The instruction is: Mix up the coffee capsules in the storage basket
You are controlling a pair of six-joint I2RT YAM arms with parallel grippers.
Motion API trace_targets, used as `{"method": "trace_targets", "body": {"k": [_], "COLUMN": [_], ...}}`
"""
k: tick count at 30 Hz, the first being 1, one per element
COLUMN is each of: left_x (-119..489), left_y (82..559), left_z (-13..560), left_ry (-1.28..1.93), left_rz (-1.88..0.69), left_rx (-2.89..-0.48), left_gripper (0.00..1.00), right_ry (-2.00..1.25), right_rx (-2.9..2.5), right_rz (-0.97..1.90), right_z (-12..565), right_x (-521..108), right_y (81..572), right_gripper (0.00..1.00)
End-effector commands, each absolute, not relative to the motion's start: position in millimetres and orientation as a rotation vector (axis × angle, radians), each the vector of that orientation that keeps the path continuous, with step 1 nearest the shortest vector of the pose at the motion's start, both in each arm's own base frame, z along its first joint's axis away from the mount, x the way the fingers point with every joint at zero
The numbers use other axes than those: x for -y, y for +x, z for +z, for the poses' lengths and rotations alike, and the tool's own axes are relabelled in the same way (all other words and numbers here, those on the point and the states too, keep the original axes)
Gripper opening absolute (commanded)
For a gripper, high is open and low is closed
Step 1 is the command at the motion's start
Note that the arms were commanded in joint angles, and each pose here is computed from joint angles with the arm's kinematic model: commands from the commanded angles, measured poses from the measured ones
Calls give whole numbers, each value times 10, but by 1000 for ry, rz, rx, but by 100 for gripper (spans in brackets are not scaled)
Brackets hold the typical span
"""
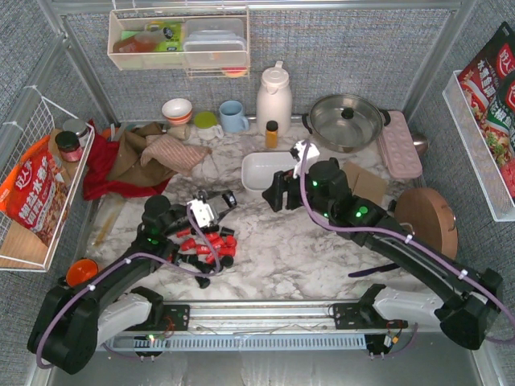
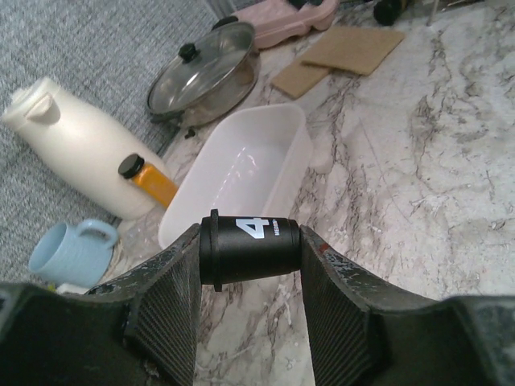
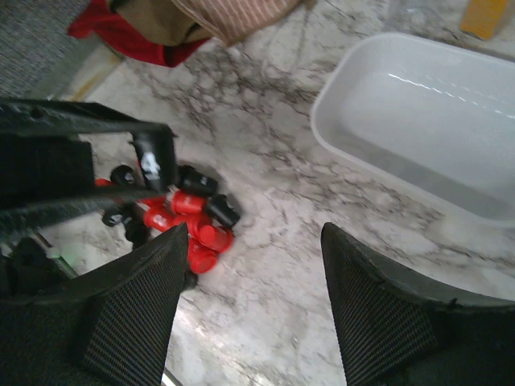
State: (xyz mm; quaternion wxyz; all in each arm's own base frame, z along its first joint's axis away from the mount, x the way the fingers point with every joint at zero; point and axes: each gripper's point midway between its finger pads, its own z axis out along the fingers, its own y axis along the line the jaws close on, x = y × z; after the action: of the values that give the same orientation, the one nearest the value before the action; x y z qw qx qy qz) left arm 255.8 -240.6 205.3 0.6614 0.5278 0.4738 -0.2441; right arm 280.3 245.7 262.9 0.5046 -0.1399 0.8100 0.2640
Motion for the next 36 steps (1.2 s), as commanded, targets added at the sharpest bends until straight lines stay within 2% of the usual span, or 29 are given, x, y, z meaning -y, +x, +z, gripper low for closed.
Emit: {"method": "trace_targets", "body": {"k": [1, 9, 29, 36], "left_x": [2495, 2457, 2533, 2541], "left_y": [2467, 2442, 2278, 2273], "left_z": [2215, 2333, 2440, 2443], "left_ry": [1228, 1199, 1214, 1211], "left_rz": [-523, -487, -506, -499], "left_rx": [-938, -926, -864, -866], "left_gripper": [54, 54, 54, 54], "right_ry": [-323, -448, -514, -524], "right_rx": [-1841, -1819, -1879, -1886], "right_rz": [754, 849, 851, 868], "right_z": [2917, 2879, 2568, 2537], "right_x": [-2799, -3355, -3710, -3795], "right_y": [2830, 2737, 2744, 2716], "right_gripper": [71, 70, 58, 38]}}
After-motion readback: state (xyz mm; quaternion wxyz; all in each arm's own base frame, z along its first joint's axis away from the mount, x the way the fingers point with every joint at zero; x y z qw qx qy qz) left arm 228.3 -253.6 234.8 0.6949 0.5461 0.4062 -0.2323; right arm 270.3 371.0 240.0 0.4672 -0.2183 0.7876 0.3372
